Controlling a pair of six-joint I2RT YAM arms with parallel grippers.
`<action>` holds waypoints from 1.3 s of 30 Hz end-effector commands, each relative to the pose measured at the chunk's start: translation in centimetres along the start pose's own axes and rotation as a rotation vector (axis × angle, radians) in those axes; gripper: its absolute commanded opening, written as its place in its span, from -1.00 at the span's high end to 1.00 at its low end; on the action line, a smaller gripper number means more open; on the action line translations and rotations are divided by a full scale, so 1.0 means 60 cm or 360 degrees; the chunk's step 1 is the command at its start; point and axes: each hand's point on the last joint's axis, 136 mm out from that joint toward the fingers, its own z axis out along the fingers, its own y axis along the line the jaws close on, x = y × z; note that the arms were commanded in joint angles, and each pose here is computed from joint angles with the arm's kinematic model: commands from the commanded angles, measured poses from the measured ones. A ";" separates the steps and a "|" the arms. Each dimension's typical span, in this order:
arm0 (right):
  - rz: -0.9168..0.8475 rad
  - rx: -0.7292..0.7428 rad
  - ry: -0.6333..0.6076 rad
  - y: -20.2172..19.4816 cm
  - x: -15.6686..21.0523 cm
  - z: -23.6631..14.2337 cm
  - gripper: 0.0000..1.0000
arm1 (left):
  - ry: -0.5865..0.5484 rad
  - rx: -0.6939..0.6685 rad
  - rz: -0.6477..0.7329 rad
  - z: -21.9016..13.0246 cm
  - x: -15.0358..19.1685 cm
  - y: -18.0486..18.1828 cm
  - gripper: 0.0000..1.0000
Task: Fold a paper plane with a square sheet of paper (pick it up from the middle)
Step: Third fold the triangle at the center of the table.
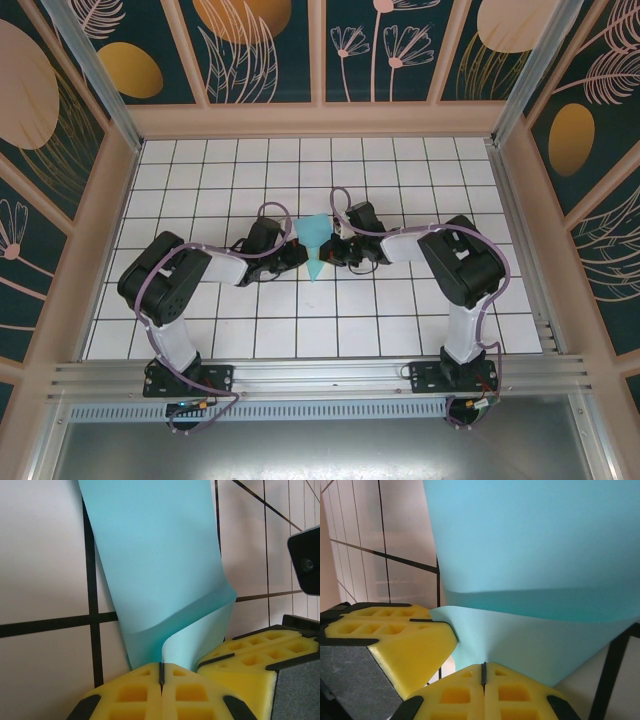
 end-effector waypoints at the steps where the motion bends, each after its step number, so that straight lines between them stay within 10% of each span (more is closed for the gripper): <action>1: 0.0012 0.0069 0.0034 -0.021 0.009 0.013 0.92 | -0.0010 -0.0066 0.0030 0.008 -0.005 0.011 1.00; 8: 0.0081 0.0124 0.0022 -0.041 0.019 0.018 0.94 | -0.0037 -0.0129 0.0024 0.005 -0.010 0.021 0.99; 19: 0.0373 0.0266 -0.0104 -0.050 0.031 0.012 0.95 | -0.0213 -0.0180 -0.0020 -0.059 -0.038 0.001 0.42; 39: 0.0489 0.0258 -0.0164 -0.035 0.037 0.011 0.98 | 0.0028 0.0122 -0.0109 -0.031 0.042 -0.059 0.85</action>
